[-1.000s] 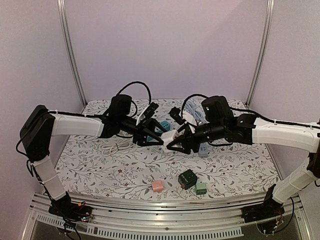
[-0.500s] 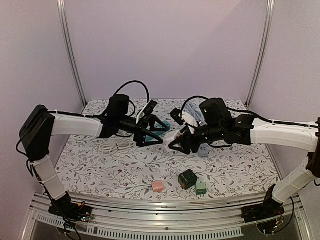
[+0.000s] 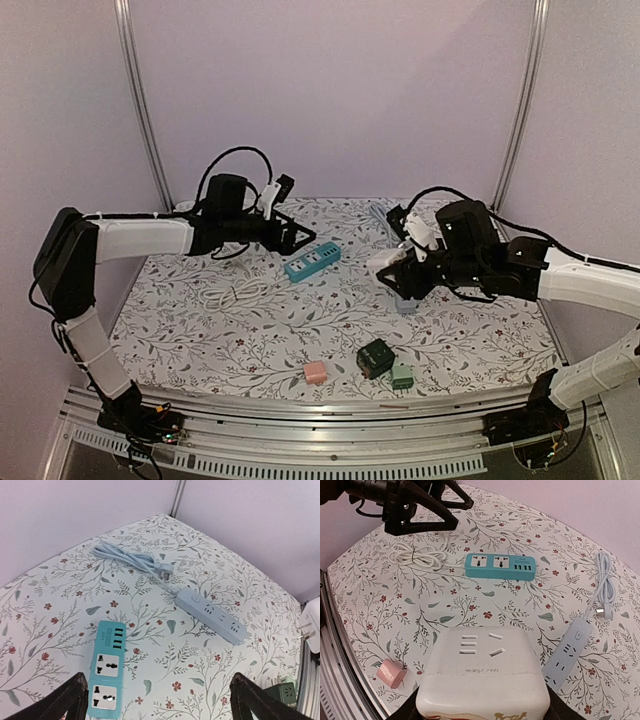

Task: Insert the plug

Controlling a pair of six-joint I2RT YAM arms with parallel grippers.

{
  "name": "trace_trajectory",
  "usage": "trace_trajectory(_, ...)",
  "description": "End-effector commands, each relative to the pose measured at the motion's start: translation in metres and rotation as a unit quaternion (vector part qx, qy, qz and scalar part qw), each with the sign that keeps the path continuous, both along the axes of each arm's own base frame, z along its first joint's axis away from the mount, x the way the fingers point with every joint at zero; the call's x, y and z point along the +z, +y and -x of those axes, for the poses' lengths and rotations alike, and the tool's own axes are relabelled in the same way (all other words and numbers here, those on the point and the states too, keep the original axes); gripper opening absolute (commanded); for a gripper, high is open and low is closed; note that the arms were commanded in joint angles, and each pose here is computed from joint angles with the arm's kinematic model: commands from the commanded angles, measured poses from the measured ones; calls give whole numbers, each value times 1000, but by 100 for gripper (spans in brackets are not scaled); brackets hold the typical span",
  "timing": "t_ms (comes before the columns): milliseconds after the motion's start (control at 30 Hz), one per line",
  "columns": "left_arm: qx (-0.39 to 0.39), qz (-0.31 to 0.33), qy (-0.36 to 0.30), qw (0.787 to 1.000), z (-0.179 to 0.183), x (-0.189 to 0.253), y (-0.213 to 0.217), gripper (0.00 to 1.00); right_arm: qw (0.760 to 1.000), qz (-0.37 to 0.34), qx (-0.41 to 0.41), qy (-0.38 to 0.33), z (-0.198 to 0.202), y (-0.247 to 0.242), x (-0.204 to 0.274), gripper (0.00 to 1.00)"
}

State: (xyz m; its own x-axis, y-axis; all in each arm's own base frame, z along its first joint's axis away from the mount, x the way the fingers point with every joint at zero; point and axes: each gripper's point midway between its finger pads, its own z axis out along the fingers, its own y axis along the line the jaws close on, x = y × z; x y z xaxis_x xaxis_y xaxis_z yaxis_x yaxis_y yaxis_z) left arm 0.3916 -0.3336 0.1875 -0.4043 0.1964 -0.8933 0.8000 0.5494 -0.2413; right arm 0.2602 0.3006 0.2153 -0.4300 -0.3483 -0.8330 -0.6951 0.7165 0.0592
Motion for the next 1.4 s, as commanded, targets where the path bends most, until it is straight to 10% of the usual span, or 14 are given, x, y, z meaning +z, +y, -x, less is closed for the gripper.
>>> trace_trajectory(0, 101, -124, 24, 987, -32, -45, 34, 98, 999, 5, -37, -6, -4, -18, -5, 0)
trace_trajectory(800, 88, -306, 141, 937, -61, -162, 11, 89, 999, -32, -15, 12, 25, -32, -8, 0)
trace_trajectory(1367, 52, -340, 129, 930, -38, -168, -12, 43, 999, -38, -17, 12, 28, -35, -5, 0)
